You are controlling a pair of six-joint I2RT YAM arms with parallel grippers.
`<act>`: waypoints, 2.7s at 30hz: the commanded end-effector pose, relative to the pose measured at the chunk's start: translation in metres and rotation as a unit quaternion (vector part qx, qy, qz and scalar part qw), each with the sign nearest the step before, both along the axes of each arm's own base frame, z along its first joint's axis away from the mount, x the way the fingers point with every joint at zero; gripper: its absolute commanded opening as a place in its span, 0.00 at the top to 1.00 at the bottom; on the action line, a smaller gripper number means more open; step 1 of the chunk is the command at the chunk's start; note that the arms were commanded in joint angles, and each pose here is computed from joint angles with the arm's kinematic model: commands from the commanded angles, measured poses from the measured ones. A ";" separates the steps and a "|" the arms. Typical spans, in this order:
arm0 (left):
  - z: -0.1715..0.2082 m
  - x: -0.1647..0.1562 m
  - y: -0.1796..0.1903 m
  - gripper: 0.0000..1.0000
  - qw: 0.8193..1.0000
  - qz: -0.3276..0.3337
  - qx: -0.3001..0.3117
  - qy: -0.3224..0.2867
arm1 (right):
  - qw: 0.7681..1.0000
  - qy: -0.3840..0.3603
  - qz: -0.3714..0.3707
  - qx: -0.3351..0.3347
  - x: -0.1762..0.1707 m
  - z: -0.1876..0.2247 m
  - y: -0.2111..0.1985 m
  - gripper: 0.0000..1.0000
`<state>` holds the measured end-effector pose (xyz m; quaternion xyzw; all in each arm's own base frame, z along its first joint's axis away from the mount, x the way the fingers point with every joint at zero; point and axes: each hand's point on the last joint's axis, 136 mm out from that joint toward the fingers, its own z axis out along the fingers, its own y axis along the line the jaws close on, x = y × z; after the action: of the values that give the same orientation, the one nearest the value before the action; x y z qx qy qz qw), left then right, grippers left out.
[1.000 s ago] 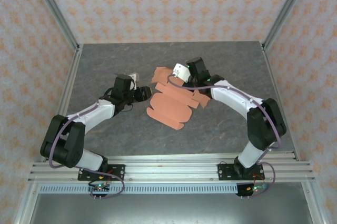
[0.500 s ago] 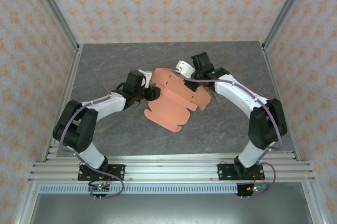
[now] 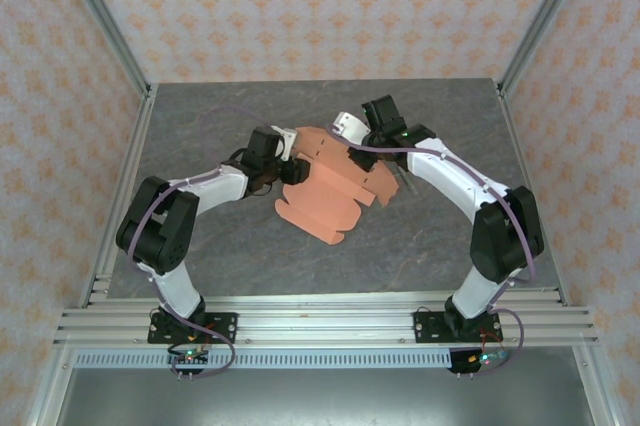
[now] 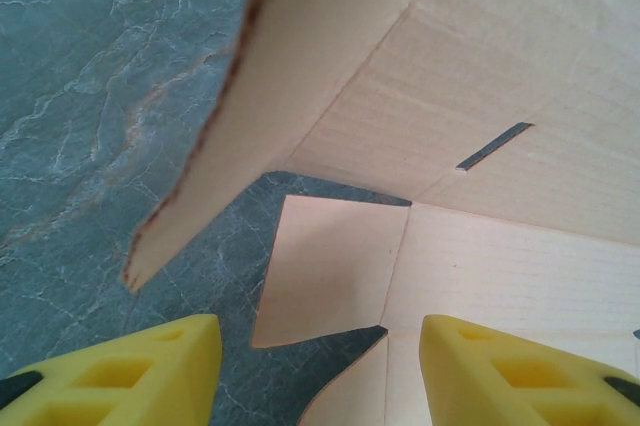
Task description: Fold the paper box
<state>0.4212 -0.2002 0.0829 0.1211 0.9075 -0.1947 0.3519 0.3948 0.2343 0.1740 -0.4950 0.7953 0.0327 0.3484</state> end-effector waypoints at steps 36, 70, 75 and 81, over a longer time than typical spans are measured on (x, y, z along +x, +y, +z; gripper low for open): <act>0.032 -0.016 0.009 0.52 0.997 -0.028 0.028 -0.073 | 0.993 0.093 -0.018 0.064 -0.002 0.015 0.009 1.00; 0.038 -0.010 -0.024 0.57 0.993 -0.086 -0.024 -0.073 | 0.991 0.115 -0.031 0.059 0.006 0.006 0.012 1.00; 0.043 -0.013 -0.022 0.58 0.993 -0.084 -0.020 -0.084 | 0.991 0.116 -0.035 0.055 0.007 0.004 0.010 1.00; 0.045 -0.018 -0.021 0.65 0.991 -0.088 -0.010 -0.101 | 0.991 0.121 -0.037 0.051 0.007 0.000 0.009 1.00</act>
<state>0.3988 -0.2159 0.1026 0.2027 0.8743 -0.2219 0.3813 0.3987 0.2415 0.1709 -0.4407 0.8457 0.1199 0.2760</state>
